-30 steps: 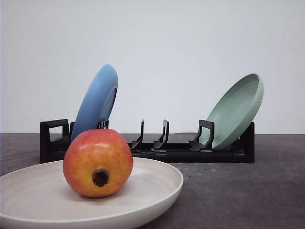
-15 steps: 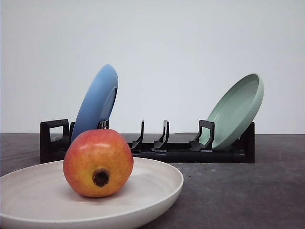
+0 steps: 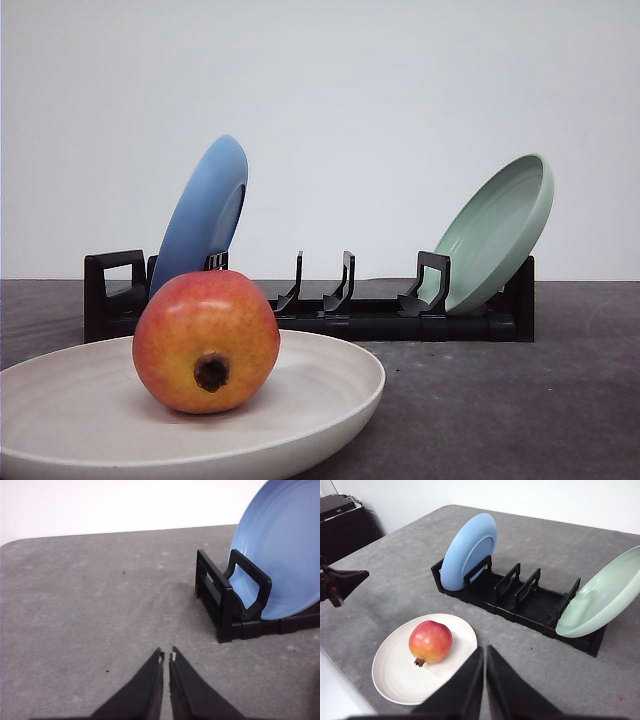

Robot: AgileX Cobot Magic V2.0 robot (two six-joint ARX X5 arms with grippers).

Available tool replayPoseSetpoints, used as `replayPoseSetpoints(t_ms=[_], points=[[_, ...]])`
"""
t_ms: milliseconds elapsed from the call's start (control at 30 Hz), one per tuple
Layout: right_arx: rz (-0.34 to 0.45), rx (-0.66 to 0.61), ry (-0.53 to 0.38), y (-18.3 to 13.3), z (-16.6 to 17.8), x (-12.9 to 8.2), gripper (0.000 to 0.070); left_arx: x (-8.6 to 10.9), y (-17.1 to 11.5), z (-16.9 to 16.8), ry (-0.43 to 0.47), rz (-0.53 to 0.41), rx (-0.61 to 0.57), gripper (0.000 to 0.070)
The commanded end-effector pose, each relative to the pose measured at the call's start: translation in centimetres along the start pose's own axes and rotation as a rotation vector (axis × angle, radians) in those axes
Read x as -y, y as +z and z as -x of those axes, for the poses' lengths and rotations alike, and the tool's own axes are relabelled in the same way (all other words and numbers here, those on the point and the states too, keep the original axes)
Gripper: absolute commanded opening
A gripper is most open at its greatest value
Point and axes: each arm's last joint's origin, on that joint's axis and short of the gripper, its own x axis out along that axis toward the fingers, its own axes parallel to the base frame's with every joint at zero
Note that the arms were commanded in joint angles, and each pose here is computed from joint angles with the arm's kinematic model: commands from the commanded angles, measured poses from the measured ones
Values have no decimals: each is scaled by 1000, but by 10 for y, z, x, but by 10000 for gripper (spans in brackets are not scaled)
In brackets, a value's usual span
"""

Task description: Place pomegranate in white plate

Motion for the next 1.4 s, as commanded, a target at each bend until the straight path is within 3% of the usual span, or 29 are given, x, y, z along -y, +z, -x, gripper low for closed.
replayPoseSetpoints(t_ms=[0, 133, 233, 367, 467, 667, 933, 1167, 1367], points=[[-3, 26, 1, 3, 2, 0, 2, 0, -4, -1, -5, -10, -12, 0], [-42, 49, -84, 0, -4, 6, 2, 0, -4, -1, -5, -10, -12, 0], [-72, 109, -242, -9, -9, 18, 2, 0, -3, -1, -6, -10, -12, 0], [-7, 256, -487, -28, -19, 38, 2, 0, -4, -1, -5, -10, -12, 0], [35, 353, -616, -47, -29, 54, 2, 0, -4, -1, -5, -10, -12, 0], [69, 382, -768, -92, -52, 83, 2, 0, -4, -1, -5, -10, -12, 0], [34, 297, -817, -137, -69, 101, 2, 0, -4, -1, -5, -10, -12, 0], [8, 196, -820, -148, -70, 101, 2, 0, -4, -1, -5, -10, -12, 0], [12, 198, -820, -148, -70, 101, 2, 0, -4, -1, -5, -10, -12, 0]])
